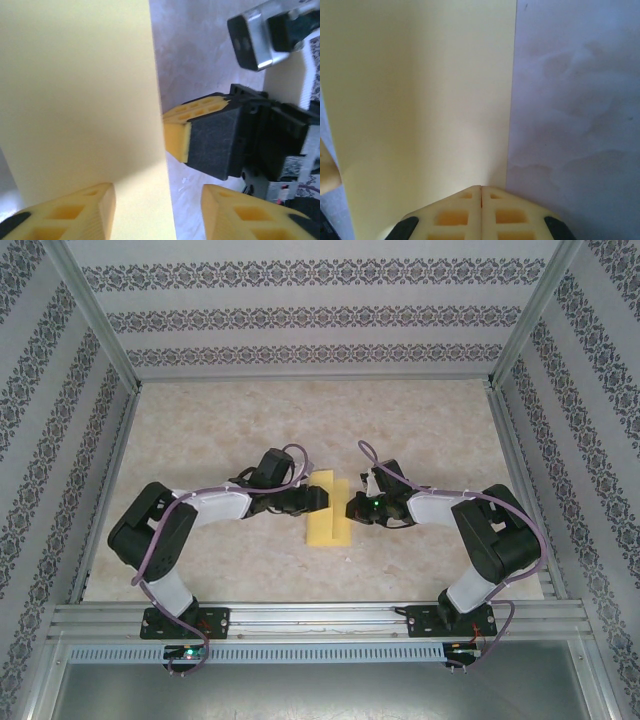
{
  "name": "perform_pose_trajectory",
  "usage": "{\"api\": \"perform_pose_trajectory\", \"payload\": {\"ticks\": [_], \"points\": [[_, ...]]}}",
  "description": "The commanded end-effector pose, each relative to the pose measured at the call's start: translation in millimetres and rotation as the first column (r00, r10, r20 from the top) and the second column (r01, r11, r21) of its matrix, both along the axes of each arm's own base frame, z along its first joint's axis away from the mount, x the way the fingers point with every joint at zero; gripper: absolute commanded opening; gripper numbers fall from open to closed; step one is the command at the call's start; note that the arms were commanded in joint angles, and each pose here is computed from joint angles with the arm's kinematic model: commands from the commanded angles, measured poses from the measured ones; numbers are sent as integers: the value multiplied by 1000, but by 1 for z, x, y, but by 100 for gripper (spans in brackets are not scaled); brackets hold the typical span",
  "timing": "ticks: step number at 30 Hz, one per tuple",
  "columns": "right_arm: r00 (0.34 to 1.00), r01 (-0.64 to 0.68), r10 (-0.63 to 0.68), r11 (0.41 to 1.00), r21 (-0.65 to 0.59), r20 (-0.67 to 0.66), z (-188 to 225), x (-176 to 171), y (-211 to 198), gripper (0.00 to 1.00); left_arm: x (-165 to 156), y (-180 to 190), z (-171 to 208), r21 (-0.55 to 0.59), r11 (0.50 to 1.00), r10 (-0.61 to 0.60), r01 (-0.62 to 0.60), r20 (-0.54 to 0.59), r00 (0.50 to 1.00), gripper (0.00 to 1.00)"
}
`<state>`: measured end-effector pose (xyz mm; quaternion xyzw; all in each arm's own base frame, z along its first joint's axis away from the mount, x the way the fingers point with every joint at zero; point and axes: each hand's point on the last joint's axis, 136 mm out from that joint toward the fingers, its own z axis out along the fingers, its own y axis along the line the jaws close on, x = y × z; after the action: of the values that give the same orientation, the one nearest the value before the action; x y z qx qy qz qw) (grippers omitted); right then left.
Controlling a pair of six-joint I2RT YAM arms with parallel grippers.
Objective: Fold a paper plane with a square sheet of paper (fold left side to right side)
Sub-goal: First fold in half a square sheet of paper at the center of the table.
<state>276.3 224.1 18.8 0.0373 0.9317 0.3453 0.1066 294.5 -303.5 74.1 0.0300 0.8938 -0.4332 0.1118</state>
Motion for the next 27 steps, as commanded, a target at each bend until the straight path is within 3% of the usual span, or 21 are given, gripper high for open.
{"api": "perform_pose_trajectory", "payload": {"ticks": [1,7,12,17,23,27], "points": [[1000,-10,9,1000,27,6,2,-1,6,6,8,-12,10,-28,1000,-12,13,43,999,40],[1000,-7,6,999,43,19,7,1,8,5,7,-10,-3,15,1000,-9,9,20,1000,16],[998,1,-5,999,55,61,20,4,5,7,7,-7,-7,44,999,-8,8,16,1000,4],[992,26,-35,997,78,120,40,9,-7,20,6,-7,-5,50,999,-15,14,20,1000,1],[986,-36,4,980,193,165,65,9,5,43,5,-8,-3,51,998,-21,20,23,1000,0],[986,-73,34,966,247,161,69,11,18,50,4,-9,-3,48,998,-27,26,25,999,0]]}}
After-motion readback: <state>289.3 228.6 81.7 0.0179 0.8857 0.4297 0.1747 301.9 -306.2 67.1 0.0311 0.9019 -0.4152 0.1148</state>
